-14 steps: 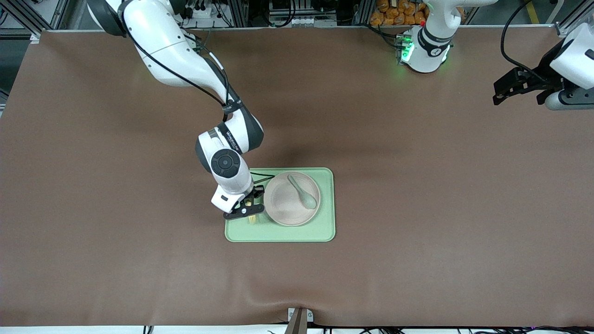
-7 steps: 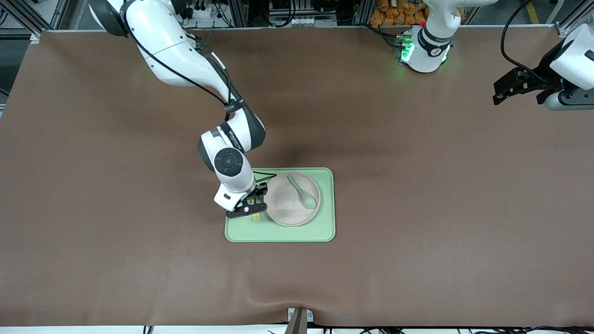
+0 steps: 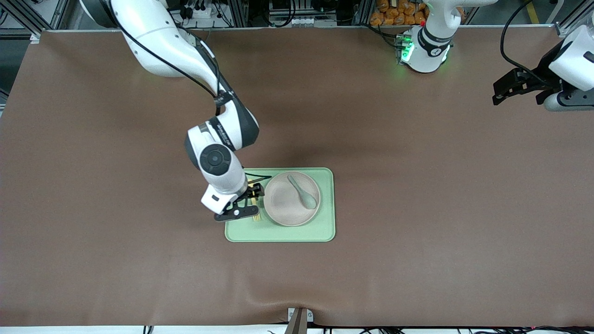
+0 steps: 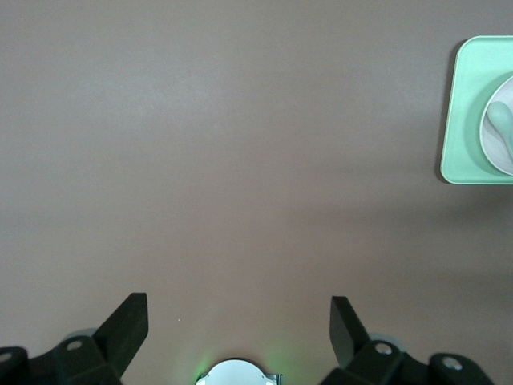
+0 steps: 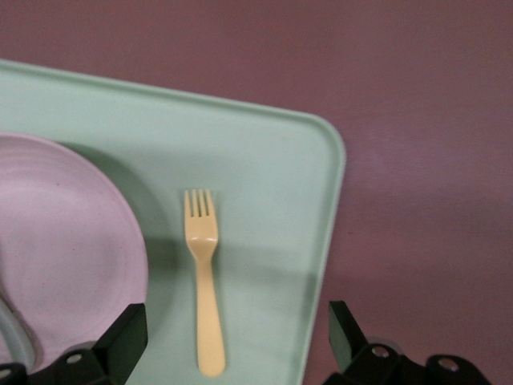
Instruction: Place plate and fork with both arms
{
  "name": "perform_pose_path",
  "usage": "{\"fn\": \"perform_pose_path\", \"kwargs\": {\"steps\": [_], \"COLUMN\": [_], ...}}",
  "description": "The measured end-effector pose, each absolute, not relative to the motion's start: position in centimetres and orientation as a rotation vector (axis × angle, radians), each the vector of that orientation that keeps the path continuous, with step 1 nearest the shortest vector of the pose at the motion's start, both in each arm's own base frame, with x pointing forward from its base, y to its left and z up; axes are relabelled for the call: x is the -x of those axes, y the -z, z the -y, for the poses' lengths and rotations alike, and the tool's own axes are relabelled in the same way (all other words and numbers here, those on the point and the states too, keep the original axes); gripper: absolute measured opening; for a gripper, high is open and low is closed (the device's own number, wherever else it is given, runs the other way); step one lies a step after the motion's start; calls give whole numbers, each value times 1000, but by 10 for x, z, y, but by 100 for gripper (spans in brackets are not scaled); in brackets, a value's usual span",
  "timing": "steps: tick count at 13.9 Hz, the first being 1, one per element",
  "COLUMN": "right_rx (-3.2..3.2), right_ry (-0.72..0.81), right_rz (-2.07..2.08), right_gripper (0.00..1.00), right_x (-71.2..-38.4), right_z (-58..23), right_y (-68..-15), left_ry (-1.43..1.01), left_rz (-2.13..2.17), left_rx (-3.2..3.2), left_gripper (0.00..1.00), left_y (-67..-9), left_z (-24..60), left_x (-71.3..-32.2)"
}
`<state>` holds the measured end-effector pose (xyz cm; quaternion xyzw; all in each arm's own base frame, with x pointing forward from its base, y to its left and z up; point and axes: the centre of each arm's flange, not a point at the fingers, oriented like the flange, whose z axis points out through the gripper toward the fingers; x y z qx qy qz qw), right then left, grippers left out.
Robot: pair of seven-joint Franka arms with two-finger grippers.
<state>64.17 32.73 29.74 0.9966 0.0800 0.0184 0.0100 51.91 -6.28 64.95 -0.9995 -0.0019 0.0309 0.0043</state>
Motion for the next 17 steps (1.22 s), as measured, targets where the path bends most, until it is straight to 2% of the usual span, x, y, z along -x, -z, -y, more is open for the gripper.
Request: {"fn": "perform_pose_path", "kwargs": {"steps": [7, 13, 17], "right_rx": [-3141, -3182, -3194], "right_ry": [-125, -68, -33], "right_rz": [1, 189, 147], "right_gripper": [100, 100, 100], "right_x": [-672, -661, -644], "right_z": [-216, -118, -79], "right_y": [-406, -491, -532], "left_ry": [-101, -112, -108], "left_rz": [6, 11, 19], "left_rx": [3131, 3130, 3131], "left_gripper": [100, 100, 100], "left_y": [-648, -648, -650], "left_z": [63, 61, 58], "left_x": [-519, -519, -519]}}
